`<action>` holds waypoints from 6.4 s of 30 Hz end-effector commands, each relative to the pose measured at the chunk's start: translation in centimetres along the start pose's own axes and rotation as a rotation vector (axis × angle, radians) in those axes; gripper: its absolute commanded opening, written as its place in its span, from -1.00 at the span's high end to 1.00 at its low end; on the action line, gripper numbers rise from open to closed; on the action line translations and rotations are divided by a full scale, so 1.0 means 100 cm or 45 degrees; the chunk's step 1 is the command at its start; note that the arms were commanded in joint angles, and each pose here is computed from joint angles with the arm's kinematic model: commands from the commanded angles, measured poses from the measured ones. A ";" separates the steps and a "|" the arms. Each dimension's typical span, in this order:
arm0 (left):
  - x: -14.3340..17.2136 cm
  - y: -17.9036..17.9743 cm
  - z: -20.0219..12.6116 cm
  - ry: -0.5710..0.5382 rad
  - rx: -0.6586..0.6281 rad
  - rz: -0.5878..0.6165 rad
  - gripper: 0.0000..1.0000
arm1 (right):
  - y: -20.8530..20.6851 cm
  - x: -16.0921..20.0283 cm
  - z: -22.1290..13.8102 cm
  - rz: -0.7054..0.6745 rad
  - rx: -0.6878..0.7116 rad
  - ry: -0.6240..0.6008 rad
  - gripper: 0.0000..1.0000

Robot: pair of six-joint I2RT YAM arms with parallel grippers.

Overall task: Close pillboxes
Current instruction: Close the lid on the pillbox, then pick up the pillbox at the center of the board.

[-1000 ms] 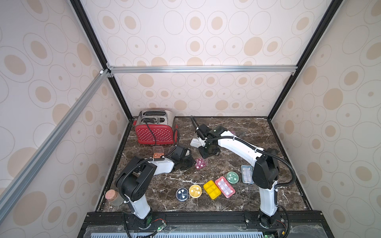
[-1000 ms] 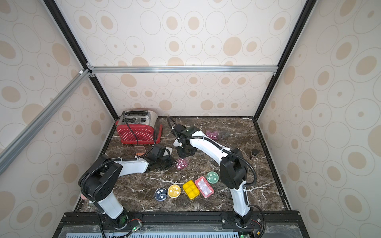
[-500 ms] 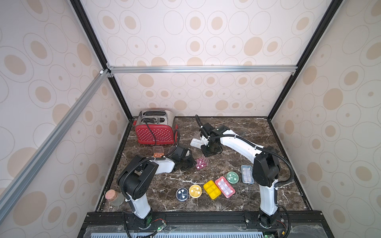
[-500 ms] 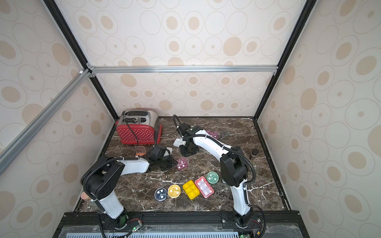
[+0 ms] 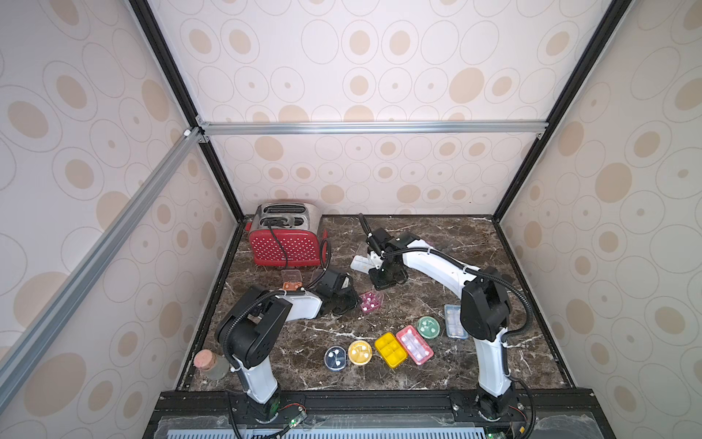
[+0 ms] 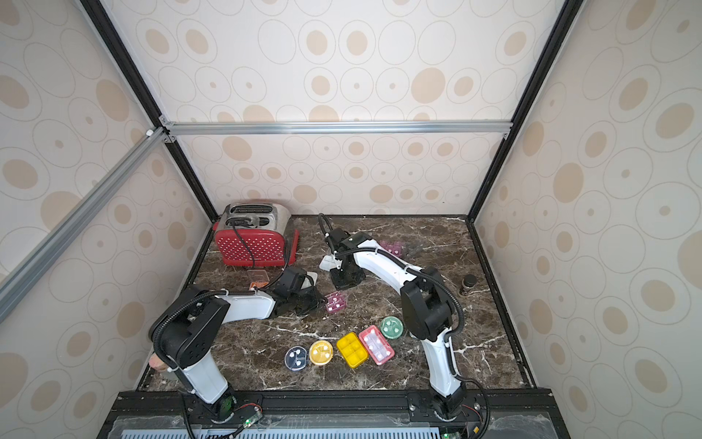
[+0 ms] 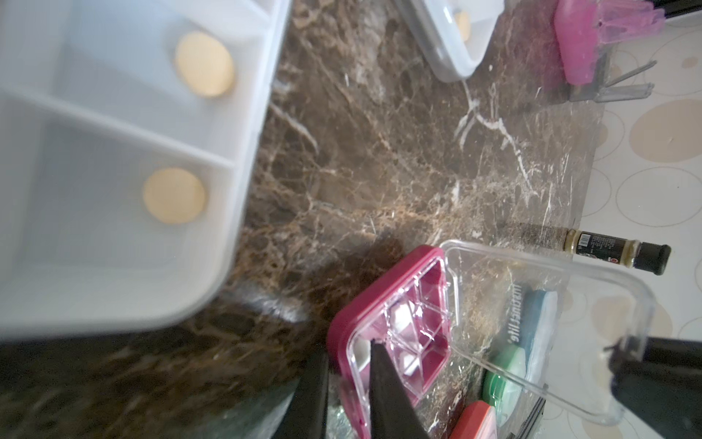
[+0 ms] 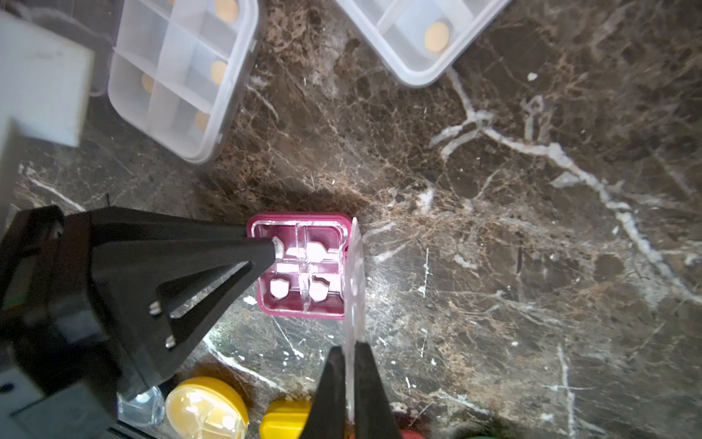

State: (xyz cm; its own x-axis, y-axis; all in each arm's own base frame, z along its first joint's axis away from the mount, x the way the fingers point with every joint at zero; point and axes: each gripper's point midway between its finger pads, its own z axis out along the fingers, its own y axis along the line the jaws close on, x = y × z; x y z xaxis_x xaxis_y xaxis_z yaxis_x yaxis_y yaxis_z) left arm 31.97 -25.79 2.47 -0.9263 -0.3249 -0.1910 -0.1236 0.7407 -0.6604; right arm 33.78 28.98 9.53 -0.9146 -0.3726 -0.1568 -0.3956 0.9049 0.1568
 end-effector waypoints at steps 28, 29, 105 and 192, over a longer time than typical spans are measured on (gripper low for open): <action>0.009 -0.025 -0.026 -0.002 0.055 0.069 0.56 | 0.049 -0.006 -0.004 0.029 -0.200 -0.063 0.40; 0.009 -0.028 -0.029 -0.003 0.067 0.081 0.54 | 0.048 -0.011 -0.006 0.049 -0.220 -0.102 0.35; 0.025 0.026 0.020 0.142 -0.145 0.120 0.19 | -0.016 0.028 0.058 0.189 -0.200 0.131 -0.19; -0.030 0.024 -0.161 -0.658 -0.321 0.270 -0.22 | -0.027 0.031 0.042 0.204 0.251 0.047 -0.18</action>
State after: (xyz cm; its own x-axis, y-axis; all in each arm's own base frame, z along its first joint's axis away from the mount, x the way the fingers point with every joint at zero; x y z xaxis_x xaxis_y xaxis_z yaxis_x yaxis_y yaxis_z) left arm 27.62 -12.98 12.43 -0.6768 -0.3343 -0.6559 -0.0961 0.9234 -0.3716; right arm 32.26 28.87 3.07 -0.9694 -0.2136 -0.1212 -0.2169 0.9761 0.0153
